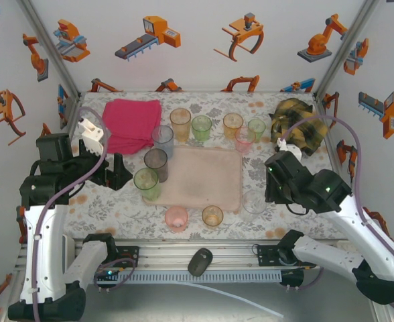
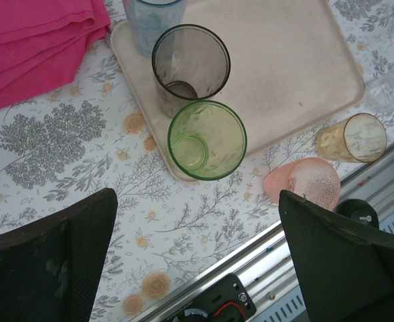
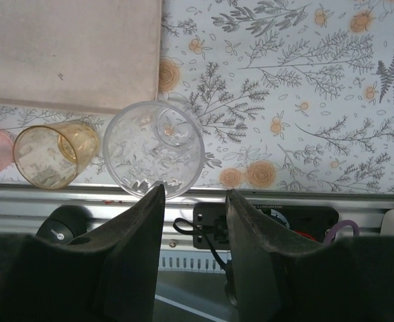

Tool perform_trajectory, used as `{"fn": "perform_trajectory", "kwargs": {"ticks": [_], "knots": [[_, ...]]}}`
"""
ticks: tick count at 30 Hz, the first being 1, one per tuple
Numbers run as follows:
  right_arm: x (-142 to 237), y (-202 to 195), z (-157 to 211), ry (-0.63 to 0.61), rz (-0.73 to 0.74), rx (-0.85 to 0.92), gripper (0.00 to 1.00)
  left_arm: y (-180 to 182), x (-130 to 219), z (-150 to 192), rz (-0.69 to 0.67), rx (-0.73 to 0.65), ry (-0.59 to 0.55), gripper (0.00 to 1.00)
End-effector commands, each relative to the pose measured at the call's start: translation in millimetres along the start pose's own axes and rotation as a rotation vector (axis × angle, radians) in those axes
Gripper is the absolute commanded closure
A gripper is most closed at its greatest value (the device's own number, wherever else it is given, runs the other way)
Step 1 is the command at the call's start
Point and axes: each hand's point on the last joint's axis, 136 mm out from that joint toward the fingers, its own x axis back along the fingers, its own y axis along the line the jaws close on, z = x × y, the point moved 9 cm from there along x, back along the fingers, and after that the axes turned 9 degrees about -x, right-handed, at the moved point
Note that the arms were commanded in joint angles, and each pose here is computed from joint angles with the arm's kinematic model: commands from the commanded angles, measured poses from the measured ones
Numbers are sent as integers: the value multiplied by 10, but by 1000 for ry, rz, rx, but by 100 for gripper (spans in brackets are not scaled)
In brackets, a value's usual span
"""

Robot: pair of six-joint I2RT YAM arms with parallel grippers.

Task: Place the glasses into the tray

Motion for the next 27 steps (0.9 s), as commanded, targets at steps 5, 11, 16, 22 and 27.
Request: {"fn": "perform_trajectory", "kwargs": {"ticks": [5,11,16,22,27], "knots": [[-239,16,83,79,59,-19,57,30,-5,-42,43,63,-27,0],[-382,49,113,117,34,-36,58,76,44,-234,58,39,-18,0],[-527,48,165,157,31,-46,58,131,139,-412,16,-28,-1,0],[-616,-4,202,166,33,-69,59,140,91,-424,39,26,-33,0],[-701,-27,212,191,33,-79,60,204,21,-381,13,50,-23,1]]}}
